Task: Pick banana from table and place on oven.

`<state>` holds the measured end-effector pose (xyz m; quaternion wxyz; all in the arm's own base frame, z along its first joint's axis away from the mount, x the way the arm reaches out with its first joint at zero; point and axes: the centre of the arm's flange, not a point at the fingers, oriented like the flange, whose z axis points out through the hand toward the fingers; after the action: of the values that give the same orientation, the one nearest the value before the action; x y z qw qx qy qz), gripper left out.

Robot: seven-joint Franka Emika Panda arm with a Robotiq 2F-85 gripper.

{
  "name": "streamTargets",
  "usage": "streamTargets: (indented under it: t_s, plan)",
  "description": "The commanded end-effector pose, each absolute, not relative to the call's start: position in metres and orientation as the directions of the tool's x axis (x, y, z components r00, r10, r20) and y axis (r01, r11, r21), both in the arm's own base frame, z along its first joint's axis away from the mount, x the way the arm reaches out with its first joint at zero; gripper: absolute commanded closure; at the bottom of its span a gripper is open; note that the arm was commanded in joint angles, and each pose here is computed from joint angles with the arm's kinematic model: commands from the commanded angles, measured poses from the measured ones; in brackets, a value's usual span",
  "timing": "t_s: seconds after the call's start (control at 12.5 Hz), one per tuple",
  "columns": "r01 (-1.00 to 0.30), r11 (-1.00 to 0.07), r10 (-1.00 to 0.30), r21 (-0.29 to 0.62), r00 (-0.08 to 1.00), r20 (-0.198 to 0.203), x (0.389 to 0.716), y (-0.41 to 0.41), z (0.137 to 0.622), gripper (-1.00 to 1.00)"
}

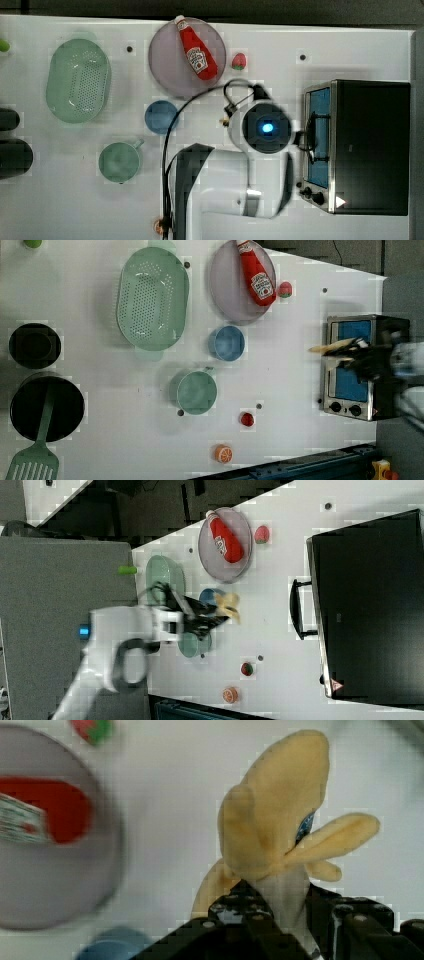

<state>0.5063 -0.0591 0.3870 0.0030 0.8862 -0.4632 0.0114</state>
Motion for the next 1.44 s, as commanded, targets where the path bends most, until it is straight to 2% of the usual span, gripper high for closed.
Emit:
streamTargets:
  t_s: [0.08,0.24,0.48,0.8,0.88,1.12,1.44]
  plan:
    - [-0.825,-0.564,-0.825,-0.012,0.564,0.0,0.505,-0.077,0.466,0.49]
    - [-0.805,-0.593,-0.805,-0.013,0.593,-0.008,0.504,-0.109,0.5,0.49]
    - [-0.795,-0.606,-0.796,-0.04,0.605,0.019,0.497,-0.176,0.518,0.49]
    - [-0.82,-0.573,-0.82,-0.014,0.573,0.0,0.474,-0.266,0.49,0.49]
    - [-0.829,-0.559,-0.829,-0.008,0.559,0.018,0.47,-0.286,0.481,0.49]
    - [-0.784,-0.618,-0.777,0.056,0.621,0.107,0.469,-0.333,0.451,0.49]
    - [-0.789,-0.602,-0.784,0.122,0.613,0.096,0.467,-0.364,0.419,0.49]
